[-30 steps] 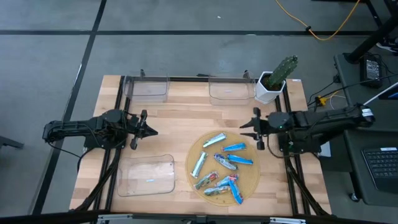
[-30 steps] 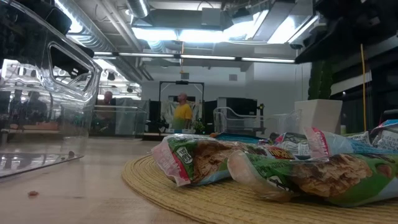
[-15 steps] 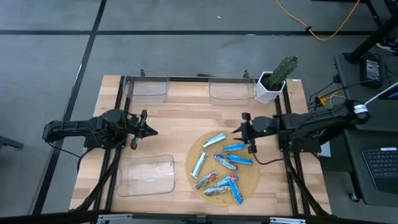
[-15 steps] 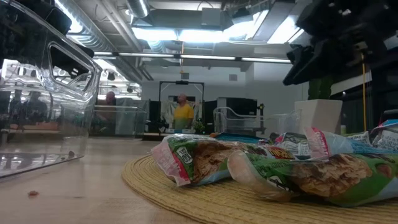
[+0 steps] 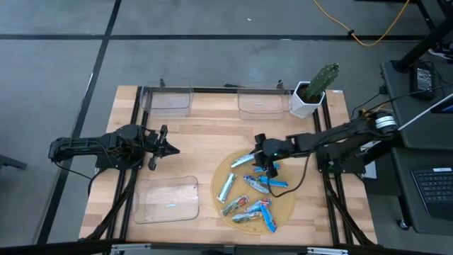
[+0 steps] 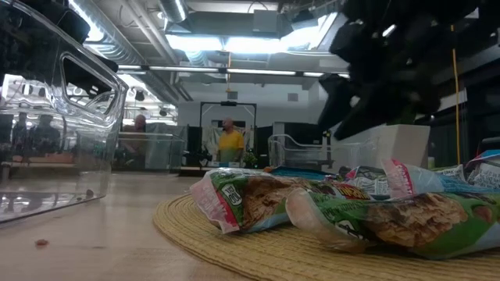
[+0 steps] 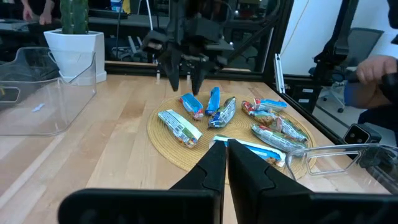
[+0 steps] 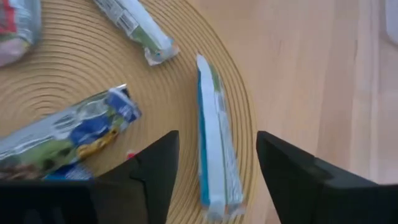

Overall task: Pick and place Granola Bars by type
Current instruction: Put the orange granola bar into the top right transparent bin

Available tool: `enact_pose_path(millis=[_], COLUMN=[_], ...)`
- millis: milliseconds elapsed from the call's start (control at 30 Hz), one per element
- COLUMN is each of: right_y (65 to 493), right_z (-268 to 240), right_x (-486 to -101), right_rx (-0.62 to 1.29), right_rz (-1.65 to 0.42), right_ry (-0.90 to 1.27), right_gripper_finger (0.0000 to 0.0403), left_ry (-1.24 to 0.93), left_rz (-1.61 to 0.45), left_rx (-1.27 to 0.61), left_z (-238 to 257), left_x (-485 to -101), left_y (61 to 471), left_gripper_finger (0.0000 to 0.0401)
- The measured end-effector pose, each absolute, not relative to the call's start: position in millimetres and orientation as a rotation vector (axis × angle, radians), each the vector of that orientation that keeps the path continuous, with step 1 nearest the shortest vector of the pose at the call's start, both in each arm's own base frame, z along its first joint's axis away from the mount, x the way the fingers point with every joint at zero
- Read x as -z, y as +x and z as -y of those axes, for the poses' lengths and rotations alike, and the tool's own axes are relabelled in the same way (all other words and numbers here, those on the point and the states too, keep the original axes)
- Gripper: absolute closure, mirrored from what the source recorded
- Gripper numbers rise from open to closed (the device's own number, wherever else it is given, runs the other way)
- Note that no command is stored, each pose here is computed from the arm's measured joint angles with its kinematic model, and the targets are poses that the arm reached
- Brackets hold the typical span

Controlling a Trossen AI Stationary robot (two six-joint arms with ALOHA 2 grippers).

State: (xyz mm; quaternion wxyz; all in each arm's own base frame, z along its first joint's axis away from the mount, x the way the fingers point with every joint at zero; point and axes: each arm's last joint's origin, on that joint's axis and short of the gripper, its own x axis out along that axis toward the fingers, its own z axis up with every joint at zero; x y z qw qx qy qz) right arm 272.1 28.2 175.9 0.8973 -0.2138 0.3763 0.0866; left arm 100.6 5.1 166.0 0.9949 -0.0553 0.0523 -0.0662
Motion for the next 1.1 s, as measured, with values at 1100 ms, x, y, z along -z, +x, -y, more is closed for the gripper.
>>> enact_pose_path(millis=[1100], right_y=[314], right_z=[-5], right_x=[-187], right_rx=[-0.158], right_rz=[-0.736], right_ry=[-0.505], right_gripper_finger=[0.0182], left_ry=[-0.111], left_rz=[-0.105], left_rx=[0.133], left_z=[-5], left_x=[-166], left_y=[101], left_gripper_finger=[0.0392])
